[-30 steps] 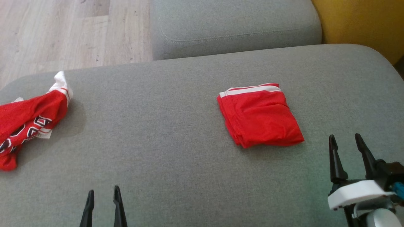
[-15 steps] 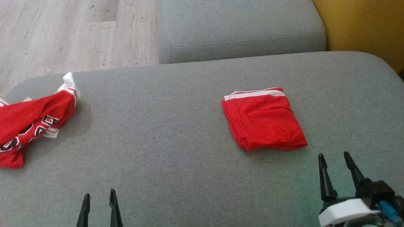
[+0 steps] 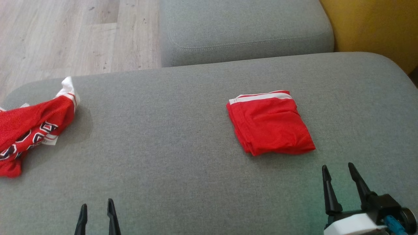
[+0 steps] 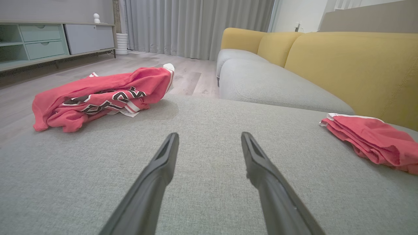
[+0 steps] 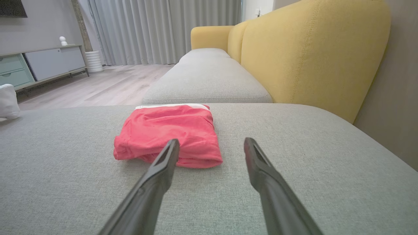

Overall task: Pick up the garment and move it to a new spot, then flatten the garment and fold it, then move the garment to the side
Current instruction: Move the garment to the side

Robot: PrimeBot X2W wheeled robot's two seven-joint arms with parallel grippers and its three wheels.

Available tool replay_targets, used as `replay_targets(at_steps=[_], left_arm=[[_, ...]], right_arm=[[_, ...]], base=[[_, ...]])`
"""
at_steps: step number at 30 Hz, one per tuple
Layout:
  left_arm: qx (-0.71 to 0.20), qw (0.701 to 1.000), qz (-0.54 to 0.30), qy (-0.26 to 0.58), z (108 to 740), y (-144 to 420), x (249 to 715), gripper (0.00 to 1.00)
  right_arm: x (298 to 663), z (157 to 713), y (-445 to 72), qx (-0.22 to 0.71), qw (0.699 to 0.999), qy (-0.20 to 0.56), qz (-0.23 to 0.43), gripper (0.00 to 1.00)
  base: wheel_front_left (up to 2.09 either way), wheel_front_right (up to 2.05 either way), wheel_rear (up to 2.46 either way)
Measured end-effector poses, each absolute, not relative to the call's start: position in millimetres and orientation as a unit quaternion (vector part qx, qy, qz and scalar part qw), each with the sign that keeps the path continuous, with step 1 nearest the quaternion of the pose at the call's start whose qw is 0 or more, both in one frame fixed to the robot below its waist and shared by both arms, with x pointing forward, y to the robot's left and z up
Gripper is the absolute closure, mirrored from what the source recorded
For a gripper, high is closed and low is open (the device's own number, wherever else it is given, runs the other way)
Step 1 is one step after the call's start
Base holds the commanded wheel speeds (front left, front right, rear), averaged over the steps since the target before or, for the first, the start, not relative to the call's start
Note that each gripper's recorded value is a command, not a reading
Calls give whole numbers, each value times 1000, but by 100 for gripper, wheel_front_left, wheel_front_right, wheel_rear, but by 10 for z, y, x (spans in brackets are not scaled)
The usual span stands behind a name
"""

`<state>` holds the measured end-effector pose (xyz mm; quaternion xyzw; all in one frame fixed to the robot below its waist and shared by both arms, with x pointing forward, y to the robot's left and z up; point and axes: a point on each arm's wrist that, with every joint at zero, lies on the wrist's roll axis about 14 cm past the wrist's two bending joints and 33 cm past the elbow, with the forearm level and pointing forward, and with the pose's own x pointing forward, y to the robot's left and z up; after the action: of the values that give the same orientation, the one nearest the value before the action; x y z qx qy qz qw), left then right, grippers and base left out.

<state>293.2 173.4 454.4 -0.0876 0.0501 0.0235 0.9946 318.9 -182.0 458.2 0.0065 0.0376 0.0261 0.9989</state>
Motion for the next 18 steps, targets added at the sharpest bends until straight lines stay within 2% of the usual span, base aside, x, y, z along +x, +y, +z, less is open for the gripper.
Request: replay_targets(at_steps=[7, 12, 15, 18], left_arm=[[-87, 995, 18, 53, 4528, 1709, 2944, 0], [-86, 994, 15, 58, 4502, 1690, 2954, 0], [-88, 994, 6, 68, 4451, 1648, 2960, 0], [-90, 993, 2, 75, 4409, 1618, 2984, 0]], right_arm=[[3165, 4598, -1804, 9, 999, 34, 27, 0], [3186, 4606, -1749, 55, 998, 32, 27, 0], [3360, 4589, -1717, 81, 994, 62, 30, 0], [3729, 4737, -1739, 104, 991, 84, 31, 0]], base=[[0, 0, 0], [0, 0, 0], [0, 0, 0], [0, 0, 0]])
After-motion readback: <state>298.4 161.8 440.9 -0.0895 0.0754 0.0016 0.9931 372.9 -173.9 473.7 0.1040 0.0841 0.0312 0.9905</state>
